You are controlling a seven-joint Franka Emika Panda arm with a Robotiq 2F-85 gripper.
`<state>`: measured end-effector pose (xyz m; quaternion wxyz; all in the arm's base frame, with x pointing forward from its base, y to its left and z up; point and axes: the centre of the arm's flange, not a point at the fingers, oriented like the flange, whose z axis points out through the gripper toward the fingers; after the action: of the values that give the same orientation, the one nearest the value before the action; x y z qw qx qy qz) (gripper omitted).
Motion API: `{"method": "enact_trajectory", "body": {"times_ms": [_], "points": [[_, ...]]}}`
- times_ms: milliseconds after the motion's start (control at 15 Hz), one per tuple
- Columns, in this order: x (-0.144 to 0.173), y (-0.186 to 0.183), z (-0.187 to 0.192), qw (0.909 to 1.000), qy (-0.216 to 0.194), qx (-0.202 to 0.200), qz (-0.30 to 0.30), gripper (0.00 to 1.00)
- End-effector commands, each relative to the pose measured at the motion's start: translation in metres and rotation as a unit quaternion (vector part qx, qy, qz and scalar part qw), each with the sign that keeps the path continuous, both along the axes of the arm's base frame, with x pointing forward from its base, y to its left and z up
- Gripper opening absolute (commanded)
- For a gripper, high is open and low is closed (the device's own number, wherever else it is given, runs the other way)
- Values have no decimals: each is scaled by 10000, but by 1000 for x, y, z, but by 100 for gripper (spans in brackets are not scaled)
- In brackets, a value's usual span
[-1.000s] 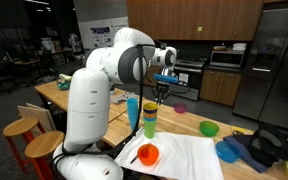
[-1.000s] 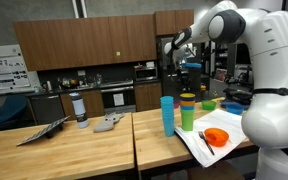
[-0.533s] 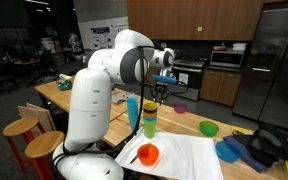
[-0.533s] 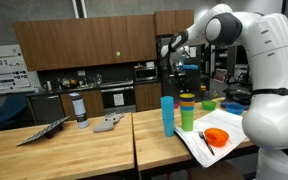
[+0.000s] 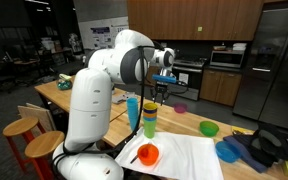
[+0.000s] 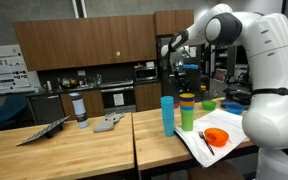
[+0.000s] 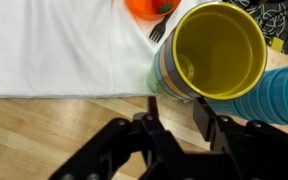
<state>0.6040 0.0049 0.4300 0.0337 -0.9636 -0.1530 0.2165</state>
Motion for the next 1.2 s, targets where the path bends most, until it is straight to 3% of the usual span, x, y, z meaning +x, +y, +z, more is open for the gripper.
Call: {"method": "enact_trajectory", "body": {"times_ms": [0,333,733,1133], "points": [[0,1,3,10000,-19,-78,0,72],[-6,-6,22,9994,-114,-323,8,99],[-28,-22,43,9981,32,-616,19,100],[-54,-36,50,9979,489,-432,-11,100]]}}
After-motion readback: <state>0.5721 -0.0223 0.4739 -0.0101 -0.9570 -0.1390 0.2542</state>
